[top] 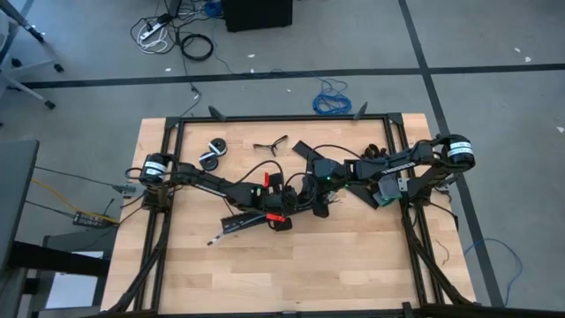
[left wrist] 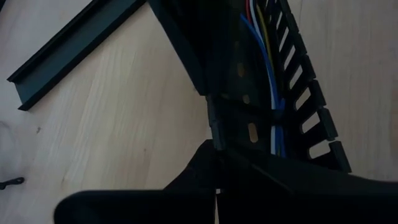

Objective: Ziptie cables
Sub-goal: Put the wrapped cables into the black cable duct

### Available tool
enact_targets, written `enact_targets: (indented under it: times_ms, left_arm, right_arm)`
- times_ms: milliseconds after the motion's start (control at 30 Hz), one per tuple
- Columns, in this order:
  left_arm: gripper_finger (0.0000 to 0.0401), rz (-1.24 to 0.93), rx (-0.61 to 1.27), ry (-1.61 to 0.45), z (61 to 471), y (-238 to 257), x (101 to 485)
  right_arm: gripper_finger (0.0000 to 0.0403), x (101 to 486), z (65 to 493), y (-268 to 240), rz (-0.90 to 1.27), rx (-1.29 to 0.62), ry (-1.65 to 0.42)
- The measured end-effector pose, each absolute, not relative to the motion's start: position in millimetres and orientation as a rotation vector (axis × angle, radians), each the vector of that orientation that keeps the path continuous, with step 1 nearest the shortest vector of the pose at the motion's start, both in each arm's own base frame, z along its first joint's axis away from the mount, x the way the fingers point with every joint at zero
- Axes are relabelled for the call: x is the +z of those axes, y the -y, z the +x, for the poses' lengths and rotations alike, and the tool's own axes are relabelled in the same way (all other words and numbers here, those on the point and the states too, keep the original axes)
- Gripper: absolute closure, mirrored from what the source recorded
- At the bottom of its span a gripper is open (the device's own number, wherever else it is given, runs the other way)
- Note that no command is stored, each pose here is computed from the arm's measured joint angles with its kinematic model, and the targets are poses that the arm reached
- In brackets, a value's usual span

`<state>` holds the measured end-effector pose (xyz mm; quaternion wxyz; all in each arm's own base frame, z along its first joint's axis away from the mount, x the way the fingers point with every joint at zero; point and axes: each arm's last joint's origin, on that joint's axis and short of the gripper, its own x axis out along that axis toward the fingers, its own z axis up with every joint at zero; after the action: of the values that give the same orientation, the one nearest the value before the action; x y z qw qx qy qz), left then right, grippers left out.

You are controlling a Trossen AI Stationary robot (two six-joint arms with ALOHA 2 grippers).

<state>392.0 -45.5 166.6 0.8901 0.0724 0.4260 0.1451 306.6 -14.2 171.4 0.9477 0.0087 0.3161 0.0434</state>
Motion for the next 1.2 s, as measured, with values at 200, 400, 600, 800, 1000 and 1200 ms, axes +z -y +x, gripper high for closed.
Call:
enact_targets:
  times_ms: [200, 400, 600, 800, 1000, 1200]
  left_arm:
    - [0.0401, 0.151, 0.301, -0.880, 392.2, 45.8, 166.6]
    - [0.0401, 0.148, 0.301, -0.871, 392.9, 45.9, 167.1]
    - [0.0401, 0.145, 0.300, -0.842, 394.9, 46.5, 169.4]
    - [0.0401, 0.149, 0.294, -0.843, 394.7, 48.6, 169.3]
    - [0.0401, 0.151, 0.292, -0.848, 394.3, 48.8, 169.0]
    - [0.0401, 0.152, 0.285, -0.857, 393.7, 50.0, 168.0]
  right_arm:
    - [0.0402, 172.2, 307.8, 13.1, -0.006, 0.065, -0.630]
    - [0.0402, 173.4, 308.7, 13.1, -0.012, 0.062, -0.614]
    - [0.0403, 175.0, 310.1, 11.9, -0.022, 0.061, -0.596]
    - [0.0403, 174.2, 309.6, 11.8, -0.034, 0.050, -0.608]
    - [0.0403, 170.7, 306.9, 12.1, -0.040, 0.029, -0.657]
    - [0.0403, 171.6, 307.7, 11.9, -0.050, 0.027, -0.642]
